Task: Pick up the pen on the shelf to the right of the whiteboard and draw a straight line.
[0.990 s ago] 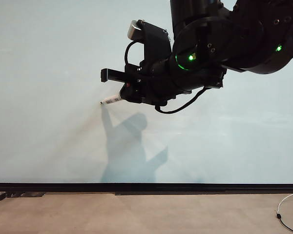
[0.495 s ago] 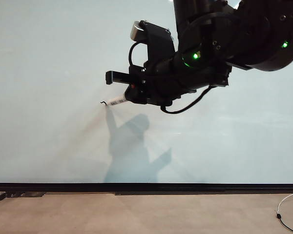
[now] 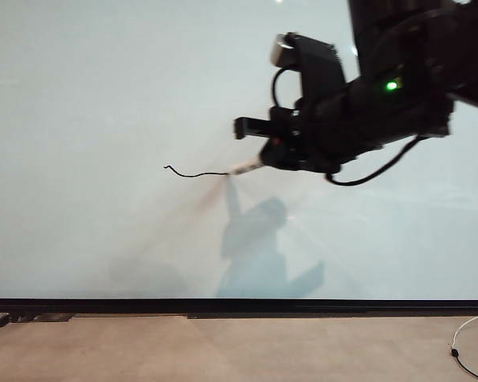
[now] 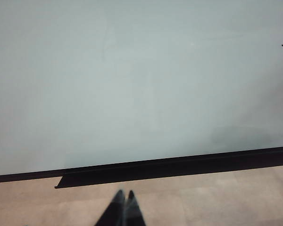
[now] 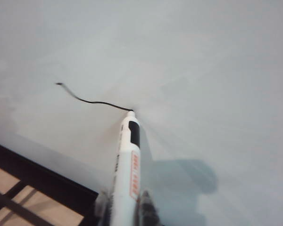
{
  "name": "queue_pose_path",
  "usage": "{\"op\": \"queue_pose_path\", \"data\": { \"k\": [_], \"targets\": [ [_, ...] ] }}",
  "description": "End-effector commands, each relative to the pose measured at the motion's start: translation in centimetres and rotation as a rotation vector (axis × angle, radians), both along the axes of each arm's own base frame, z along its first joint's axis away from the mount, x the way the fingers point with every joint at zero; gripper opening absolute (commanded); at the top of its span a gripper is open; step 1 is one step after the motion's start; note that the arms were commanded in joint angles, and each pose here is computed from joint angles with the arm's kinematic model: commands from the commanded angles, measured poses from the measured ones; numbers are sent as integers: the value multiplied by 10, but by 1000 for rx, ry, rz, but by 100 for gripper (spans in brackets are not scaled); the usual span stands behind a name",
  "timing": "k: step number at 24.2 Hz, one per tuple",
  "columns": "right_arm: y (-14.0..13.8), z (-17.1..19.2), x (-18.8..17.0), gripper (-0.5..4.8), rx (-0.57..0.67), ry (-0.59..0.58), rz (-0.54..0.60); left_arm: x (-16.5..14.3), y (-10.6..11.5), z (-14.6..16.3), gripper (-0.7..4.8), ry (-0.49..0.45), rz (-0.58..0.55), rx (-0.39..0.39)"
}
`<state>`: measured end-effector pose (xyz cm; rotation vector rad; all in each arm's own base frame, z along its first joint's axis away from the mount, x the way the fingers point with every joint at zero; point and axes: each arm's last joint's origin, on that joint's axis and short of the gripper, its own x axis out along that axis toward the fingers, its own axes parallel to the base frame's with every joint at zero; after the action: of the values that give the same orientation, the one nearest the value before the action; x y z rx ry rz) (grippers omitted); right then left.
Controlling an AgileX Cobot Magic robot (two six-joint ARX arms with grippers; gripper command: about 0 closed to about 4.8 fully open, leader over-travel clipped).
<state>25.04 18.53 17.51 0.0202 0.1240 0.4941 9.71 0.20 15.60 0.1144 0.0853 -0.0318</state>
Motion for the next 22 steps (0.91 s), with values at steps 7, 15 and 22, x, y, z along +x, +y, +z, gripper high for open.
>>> {"op": "queue_pose_path", "data": {
  "k": [7,15,22],
  "targets": [
    [-50,7,-24,-5,-27,-59,-191,0,0,2,-5,-13,-3,1],
    [-91,5,-47,-5,-22,-71,-305,0,0,2,-5,-13,-3,1],
    [-94,6,-56,-5,-51,-27,-279,0,0,2,-5,-13,-3,1]
  ]
}}
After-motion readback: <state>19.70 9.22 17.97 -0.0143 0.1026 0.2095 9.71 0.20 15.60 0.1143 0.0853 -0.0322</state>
